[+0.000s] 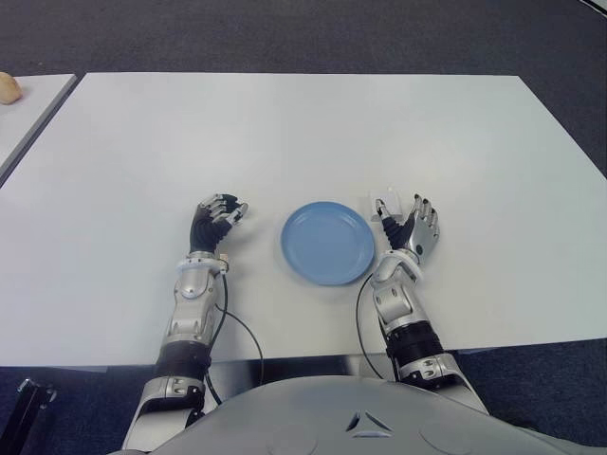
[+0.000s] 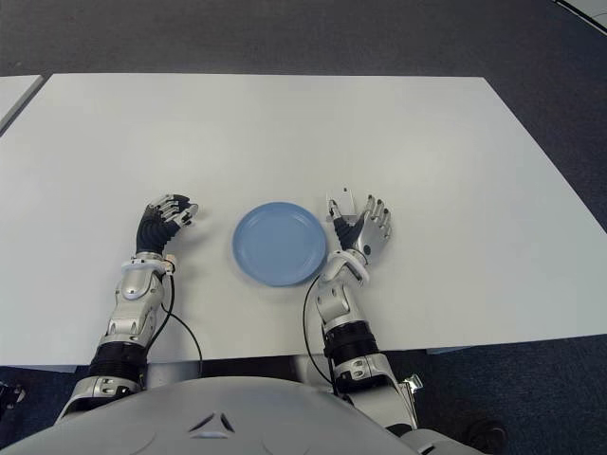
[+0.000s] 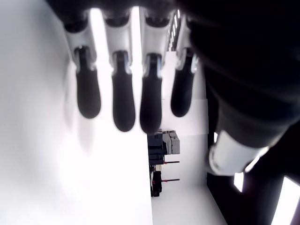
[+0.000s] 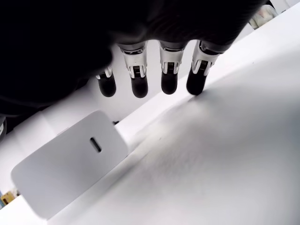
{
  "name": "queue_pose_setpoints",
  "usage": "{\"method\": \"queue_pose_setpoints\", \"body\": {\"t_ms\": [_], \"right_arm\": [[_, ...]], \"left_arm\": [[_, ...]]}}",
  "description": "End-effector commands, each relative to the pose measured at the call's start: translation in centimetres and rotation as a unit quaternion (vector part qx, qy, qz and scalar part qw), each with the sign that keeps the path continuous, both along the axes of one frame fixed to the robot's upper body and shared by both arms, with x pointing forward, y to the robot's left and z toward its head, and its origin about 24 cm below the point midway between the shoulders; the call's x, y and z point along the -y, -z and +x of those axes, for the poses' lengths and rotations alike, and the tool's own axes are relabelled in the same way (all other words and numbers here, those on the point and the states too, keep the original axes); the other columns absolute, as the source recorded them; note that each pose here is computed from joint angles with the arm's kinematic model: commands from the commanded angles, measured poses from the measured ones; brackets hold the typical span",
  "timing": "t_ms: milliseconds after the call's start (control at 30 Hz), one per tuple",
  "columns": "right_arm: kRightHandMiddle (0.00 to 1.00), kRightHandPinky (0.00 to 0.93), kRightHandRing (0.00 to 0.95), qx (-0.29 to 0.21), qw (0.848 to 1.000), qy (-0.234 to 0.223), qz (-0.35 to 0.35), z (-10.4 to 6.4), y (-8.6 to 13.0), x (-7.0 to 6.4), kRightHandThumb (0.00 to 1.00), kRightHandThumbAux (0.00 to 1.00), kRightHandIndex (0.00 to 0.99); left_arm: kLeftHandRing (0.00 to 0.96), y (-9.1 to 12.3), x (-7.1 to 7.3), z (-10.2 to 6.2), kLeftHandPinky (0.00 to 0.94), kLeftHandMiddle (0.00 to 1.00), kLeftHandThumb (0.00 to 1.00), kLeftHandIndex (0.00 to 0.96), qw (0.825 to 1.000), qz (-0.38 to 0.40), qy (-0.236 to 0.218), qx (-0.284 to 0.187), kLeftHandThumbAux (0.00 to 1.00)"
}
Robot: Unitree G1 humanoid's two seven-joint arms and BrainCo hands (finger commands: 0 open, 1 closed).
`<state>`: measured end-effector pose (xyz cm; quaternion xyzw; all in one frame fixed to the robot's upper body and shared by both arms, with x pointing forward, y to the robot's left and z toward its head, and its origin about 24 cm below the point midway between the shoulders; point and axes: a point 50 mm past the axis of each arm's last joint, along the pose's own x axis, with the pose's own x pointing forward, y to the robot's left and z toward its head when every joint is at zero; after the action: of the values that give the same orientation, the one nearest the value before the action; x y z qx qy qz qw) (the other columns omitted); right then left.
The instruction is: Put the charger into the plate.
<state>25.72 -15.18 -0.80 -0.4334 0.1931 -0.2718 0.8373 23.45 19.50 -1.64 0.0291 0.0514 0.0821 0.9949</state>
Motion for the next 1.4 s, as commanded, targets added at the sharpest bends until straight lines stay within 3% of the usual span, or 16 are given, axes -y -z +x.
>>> {"method": "queue_pose_setpoints", "body": {"t_ms": [33, 467, 1167, 1400], "right_arm": [[0.000, 0.000, 0.000, -0.071, 0.996, 0.038, 0.027, -0.4, 1.8, 1.0, 0.690, 0.223, 0.000], [0.000, 0.000, 0.000, -0.099, 0.994, 0.038, 0.008, 0.2, 2.3, 1.1, 0.704, 0.218, 0.000], [0.000, 0.000, 0.000, -0.117, 0.988, -0.066, -0.075, 1.9, 1.2, -0.9, 0.628, 0.155, 0.000], [0.000, 0.000, 0.000, -0.102, 0.986, -0.097, -0.089, 2.1, 0.0, -2.4, 0.604, 0.149, 0.000]], "left_arm": [[0.496, 0.3, -0.2, -0.2, 0.495, 0.494, 0.706, 0.427, 1.000, -0.012, -0.005, -0.002, 0.720], [0.487, 0.4, -0.5, -0.3, 0.479, 0.491, 0.706, 0.427, 1.000, -0.005, -0.010, -0.002, 0.720], [0.486, 0.4, -0.5, -0.4, 0.483, 0.490, 0.708, 0.427, 1.000, 0.000, -0.016, -0.006, 0.721], [0.488, 0.4, -0.5, -0.5, 0.483, 0.491, 0.708, 0.427, 1.000, 0.004, -0.018, -0.002, 0.721]]}}
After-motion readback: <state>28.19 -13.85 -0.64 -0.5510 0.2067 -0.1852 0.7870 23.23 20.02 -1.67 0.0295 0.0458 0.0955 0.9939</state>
